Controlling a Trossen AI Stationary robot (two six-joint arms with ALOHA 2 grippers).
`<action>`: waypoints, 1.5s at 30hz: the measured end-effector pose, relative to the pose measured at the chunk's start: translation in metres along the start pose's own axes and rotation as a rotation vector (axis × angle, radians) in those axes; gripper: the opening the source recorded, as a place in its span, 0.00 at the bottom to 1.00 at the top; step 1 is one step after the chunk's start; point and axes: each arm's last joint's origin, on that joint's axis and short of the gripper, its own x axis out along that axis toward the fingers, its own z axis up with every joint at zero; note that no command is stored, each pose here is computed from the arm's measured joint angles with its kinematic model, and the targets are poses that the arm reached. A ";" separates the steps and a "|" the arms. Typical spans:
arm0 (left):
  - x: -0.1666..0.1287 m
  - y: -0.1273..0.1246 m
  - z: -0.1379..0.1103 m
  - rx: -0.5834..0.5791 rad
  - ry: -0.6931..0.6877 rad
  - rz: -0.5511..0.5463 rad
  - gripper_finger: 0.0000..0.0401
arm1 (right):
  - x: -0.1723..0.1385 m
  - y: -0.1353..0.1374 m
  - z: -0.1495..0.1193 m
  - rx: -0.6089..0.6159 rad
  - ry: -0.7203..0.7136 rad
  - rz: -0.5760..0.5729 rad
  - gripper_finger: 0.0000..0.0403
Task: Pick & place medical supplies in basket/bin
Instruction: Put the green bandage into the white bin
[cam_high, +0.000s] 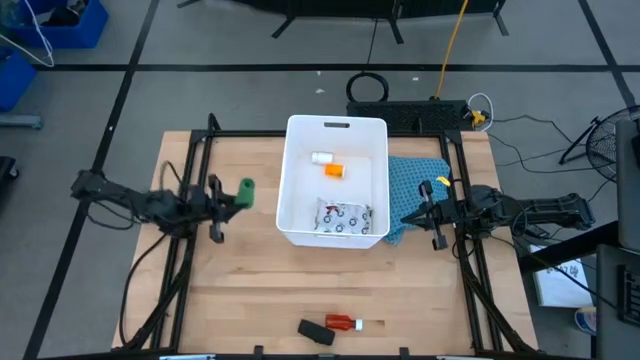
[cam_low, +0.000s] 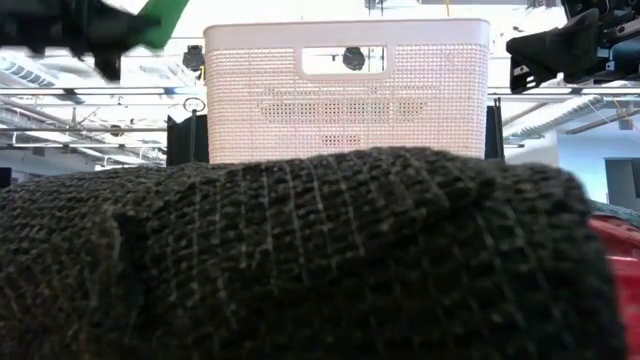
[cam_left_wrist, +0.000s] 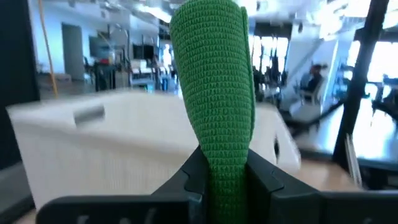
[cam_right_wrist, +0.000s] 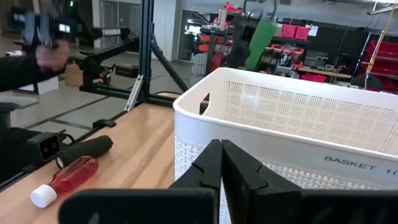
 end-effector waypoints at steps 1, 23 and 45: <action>0.001 0.000 0.013 0.009 -0.016 0.000 0.14 | 0.000 0.000 0.000 -0.002 -0.001 0.000 0.00; 0.241 0.067 0.075 0.177 0.993 0.219 0.15 | 0.004 -0.001 0.002 -0.107 -0.025 -0.005 0.00; 0.294 0.129 -0.066 -0.117 1.321 0.129 0.19 | 0.006 -0.001 -0.001 -0.055 0.008 0.003 0.00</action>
